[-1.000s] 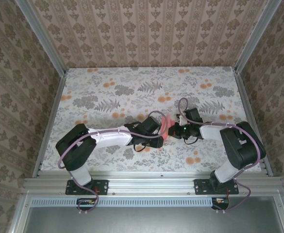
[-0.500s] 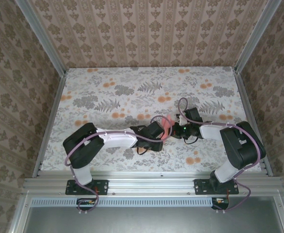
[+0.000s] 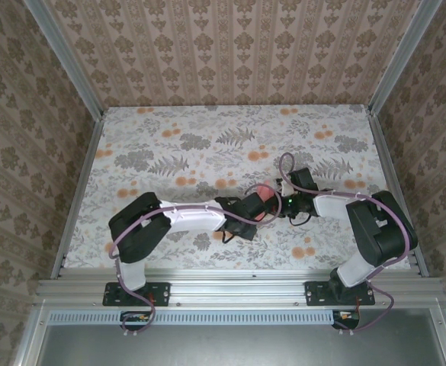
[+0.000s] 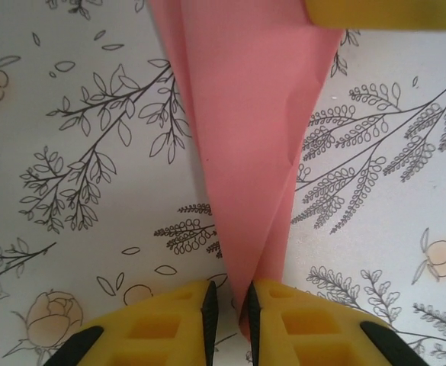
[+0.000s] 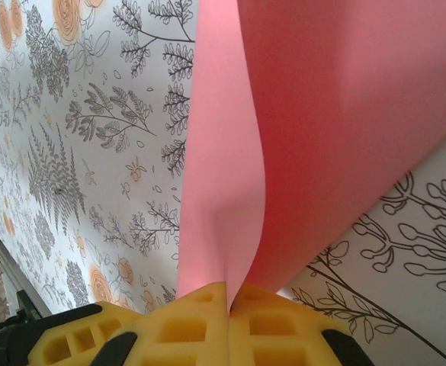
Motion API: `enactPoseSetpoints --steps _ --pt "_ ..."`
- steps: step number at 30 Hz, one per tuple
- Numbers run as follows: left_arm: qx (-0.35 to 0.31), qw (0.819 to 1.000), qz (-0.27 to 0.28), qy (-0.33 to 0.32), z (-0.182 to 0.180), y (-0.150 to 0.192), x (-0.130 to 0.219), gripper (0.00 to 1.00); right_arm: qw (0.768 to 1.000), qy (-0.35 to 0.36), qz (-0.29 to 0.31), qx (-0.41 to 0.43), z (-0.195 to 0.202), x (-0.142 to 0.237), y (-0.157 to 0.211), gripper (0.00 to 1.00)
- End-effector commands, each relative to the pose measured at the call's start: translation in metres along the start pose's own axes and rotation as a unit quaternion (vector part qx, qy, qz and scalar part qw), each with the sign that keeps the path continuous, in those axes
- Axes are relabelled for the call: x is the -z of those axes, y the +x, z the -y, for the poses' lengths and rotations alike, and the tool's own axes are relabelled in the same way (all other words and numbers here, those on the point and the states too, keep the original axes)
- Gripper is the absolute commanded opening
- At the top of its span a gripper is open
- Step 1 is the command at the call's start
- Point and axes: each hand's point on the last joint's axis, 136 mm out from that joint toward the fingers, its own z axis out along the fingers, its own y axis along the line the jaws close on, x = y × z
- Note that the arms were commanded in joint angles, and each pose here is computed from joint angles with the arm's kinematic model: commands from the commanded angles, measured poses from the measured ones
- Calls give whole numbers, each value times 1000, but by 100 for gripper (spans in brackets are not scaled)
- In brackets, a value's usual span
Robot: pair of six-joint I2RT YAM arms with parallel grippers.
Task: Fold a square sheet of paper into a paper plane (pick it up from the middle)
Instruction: Fold the wing for the fifth time at the center of the table.
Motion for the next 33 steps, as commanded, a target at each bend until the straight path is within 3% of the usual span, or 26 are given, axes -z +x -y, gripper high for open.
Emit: enactPoseSetpoints --steps 1,15,33 --pt "-54 994 -42 -86 -30 25 -14 20 1000 12 7 19 -3 6 -8 0" --pt "-108 986 -36 -124 -46 25 -7 14 999 25 1 31 -1 4 -12 0" --pt "-140 978 -29 -149 -52 21 -9 16 999 42 -15 28 13 7 8 0"
